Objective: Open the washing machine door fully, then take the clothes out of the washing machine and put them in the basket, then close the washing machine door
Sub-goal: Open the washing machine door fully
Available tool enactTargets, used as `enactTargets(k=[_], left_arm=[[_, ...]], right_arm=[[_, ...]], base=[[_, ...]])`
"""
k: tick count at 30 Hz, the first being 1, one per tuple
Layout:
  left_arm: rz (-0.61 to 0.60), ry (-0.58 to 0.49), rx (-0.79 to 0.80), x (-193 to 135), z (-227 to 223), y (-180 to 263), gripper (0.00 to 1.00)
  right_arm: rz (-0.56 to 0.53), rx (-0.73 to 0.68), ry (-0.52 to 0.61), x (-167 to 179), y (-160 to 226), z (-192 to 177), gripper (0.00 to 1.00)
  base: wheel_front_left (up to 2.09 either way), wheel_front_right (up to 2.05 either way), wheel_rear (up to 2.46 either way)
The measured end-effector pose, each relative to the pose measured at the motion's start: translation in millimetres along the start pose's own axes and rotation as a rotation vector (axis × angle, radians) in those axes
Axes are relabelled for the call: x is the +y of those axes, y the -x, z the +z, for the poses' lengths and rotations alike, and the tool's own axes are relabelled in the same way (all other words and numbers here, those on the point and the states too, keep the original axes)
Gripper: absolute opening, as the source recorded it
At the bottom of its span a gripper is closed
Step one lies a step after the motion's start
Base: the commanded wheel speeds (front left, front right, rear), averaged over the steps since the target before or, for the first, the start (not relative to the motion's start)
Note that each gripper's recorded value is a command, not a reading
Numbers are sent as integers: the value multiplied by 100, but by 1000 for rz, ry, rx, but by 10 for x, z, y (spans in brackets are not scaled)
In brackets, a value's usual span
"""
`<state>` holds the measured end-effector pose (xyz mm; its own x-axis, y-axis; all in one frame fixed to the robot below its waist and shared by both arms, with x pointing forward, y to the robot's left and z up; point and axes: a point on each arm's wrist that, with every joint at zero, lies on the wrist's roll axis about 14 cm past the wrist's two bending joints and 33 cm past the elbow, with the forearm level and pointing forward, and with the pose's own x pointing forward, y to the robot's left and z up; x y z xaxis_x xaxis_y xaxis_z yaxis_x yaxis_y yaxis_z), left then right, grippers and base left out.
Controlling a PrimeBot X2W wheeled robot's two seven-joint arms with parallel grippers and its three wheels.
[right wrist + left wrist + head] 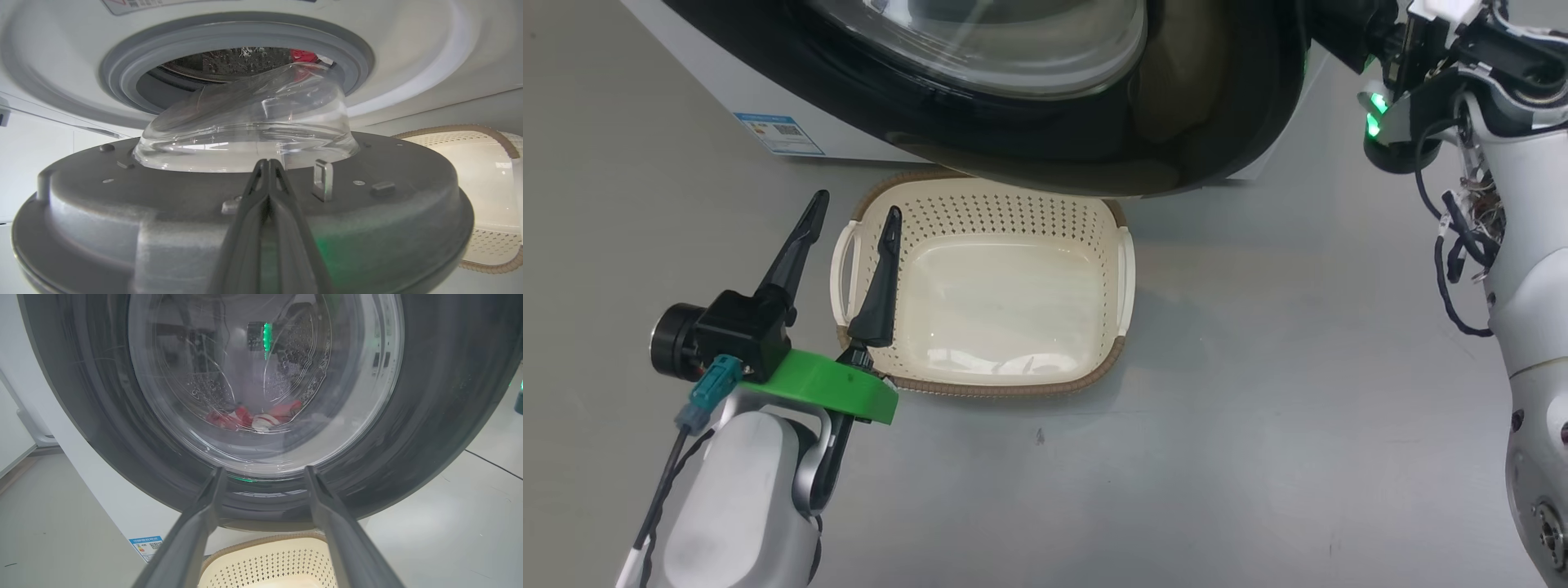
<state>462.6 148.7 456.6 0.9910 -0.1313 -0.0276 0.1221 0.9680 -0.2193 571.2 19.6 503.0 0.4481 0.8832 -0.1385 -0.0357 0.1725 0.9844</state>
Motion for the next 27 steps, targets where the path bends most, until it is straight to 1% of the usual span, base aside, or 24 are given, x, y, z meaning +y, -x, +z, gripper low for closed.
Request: enactTargets(k=[5,19,27], left_arm=[[4,2,-1,-11,16,52,100],[17,5,0,-33,48,211,100],[25,4,-2,-37,73,318,100]], right_arm=[[2,25,-17,-26,41,-152,0],[39,73,-35,81,122,-494,0],[74,115,-38,156,173,-785,0]], base=[[0,0,0],[0,0,0],[0,0,0]])
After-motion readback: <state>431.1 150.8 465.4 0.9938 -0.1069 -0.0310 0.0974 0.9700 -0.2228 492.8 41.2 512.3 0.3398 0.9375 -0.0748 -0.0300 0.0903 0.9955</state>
